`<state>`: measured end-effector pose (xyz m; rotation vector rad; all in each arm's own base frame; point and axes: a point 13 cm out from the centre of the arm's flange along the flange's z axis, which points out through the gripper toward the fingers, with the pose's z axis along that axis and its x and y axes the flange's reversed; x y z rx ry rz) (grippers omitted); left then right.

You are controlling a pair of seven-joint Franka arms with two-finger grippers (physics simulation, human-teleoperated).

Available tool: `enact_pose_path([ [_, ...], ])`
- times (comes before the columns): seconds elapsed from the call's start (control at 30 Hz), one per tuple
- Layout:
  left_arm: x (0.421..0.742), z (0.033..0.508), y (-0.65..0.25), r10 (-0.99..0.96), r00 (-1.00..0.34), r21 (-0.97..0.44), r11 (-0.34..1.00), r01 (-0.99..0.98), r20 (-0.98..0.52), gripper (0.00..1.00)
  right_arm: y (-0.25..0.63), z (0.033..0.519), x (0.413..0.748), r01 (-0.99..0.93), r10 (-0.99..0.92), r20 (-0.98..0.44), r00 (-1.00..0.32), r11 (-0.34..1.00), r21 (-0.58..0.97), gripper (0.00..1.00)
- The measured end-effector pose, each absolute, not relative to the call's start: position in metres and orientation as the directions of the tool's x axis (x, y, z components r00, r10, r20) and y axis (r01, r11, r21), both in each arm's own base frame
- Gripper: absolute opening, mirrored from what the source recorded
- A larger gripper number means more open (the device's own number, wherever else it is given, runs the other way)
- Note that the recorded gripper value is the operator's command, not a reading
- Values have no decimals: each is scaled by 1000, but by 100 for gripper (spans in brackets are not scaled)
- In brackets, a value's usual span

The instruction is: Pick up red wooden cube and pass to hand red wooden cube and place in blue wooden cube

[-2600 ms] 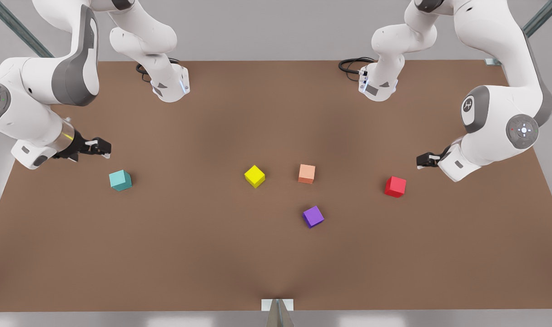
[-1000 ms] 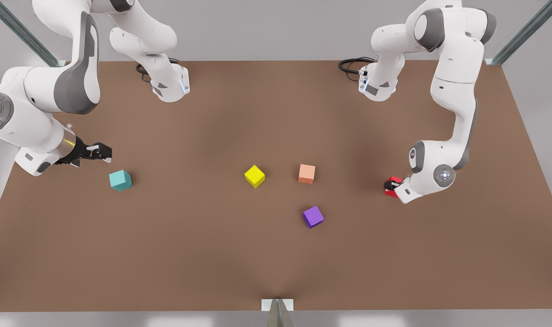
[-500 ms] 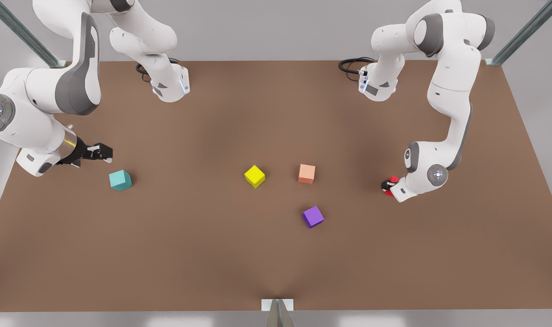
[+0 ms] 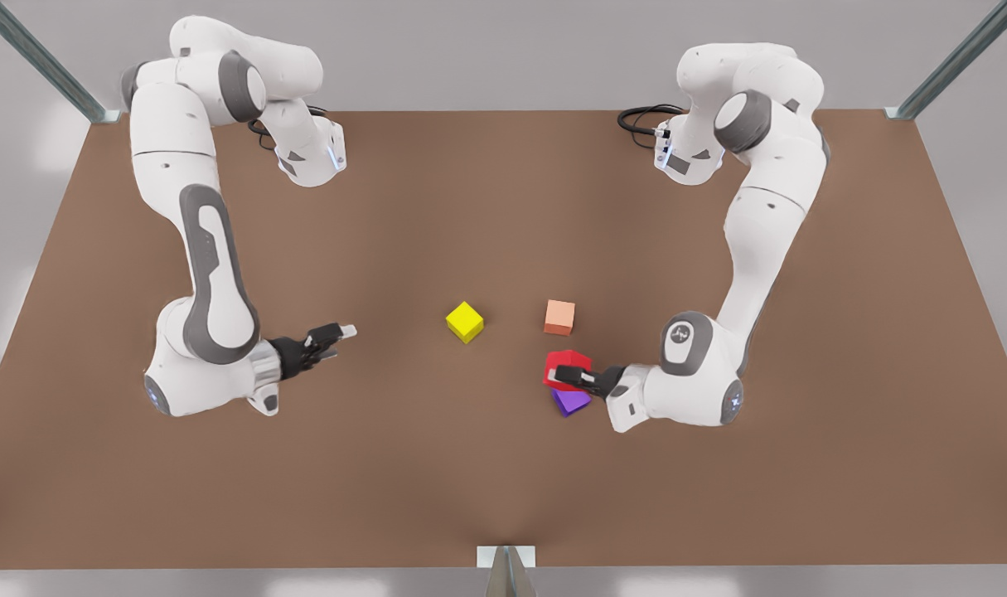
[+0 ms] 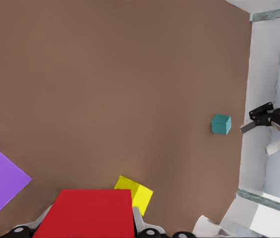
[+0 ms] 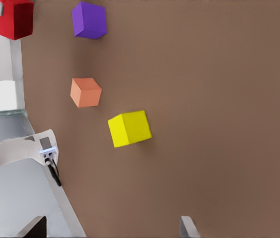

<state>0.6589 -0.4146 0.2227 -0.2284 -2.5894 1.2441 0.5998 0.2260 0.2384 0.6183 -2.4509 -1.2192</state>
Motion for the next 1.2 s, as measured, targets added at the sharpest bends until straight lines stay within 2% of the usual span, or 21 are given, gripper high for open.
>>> enact_pose_path([
  [0.1,656,232,-453,220,-934,-867,476,-148,280,59,287,247,609,-328,-538,-122,-834,305,894,100],
  [0.2,668,245,-464,173,-919,-887,374,-271,354,59,332,257,625,-478,-492,-352,-796,156,864,100],
  [0.33,675,259,-465,152,-898,-884,306,-354,413,59,390,251,639,-657,-407,-587,-700,45,752,100],
  [0.47,673,261,-467,162,-886,-880,288,-378,434,59,425,246,657,-795,-330,-747,-577,18,606,100],
  [0.63,668,257,-468,179,-888,-883,299,-361,423,59,455,249,666,-896,-260,-864,-432,12,444,100],
  [0.83,664,254,-472,207,-907,-909,286,-303,367,59,480,264,670,-956,-190,-938,-289,5,293,100],
  [1.2,666,250,-473,221,-928,-937,252,-242,299,57,506,259,654,-989,-132,-980,-146,-14,150,100],
])
